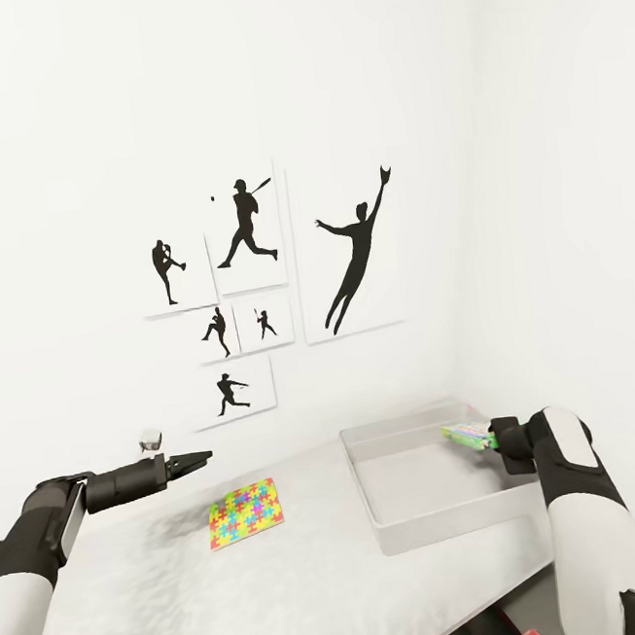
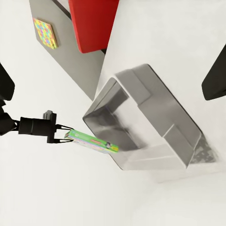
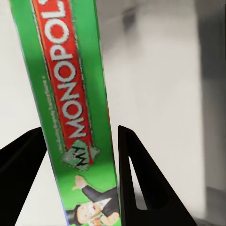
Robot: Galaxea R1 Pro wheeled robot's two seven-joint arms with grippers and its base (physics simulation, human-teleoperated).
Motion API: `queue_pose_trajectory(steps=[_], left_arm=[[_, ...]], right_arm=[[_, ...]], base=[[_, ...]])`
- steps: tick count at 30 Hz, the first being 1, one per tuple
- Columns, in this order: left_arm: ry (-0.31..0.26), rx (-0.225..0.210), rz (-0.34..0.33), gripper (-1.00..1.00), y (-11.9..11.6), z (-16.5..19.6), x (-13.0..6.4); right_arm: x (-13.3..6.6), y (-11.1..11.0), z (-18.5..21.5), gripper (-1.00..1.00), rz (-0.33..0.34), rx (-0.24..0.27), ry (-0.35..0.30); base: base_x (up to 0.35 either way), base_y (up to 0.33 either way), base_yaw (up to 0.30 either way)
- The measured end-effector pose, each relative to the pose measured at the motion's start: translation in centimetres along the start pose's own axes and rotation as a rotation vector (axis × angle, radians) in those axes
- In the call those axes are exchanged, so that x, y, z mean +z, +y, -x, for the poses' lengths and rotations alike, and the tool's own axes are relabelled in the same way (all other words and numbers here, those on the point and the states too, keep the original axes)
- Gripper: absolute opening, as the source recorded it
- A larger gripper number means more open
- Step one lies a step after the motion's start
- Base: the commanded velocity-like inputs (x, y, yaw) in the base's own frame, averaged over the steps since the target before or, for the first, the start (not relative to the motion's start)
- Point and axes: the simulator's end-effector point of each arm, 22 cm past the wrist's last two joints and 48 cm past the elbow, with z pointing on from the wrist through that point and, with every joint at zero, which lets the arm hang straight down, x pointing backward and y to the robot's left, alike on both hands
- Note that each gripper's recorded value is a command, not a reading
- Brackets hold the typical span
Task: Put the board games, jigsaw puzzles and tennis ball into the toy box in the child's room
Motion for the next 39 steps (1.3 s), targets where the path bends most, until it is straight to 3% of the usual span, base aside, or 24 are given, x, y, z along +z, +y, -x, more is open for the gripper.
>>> queue_pose_trajectory(steps=[22, 23, 39], left_arm=[[0.0, 0.0, 0.0, 1.0, 0.0, 0.0, 0.0], [0.0, 0.0, 0.0, 1.0, 0.01, 0.01, -0.01], [0.0, 0.0, 0.0, 1.0, 0.01, 0.01, -0.01]], right_arm=[[0.14, -0.35, 0.86, -1.0, -0.009, 0.004, -0.008], [0.14, -0.35, 0.86, 1.0, -0.009, 0.004, -0.008], [0.26, -0.4, 0.73, 1.0, -0.008, 0.001, -0.002]], base=[[0.0, 0.0, 0.0], [0.0, 0.0, 0.0], [0.0, 0.0, 0.0]])
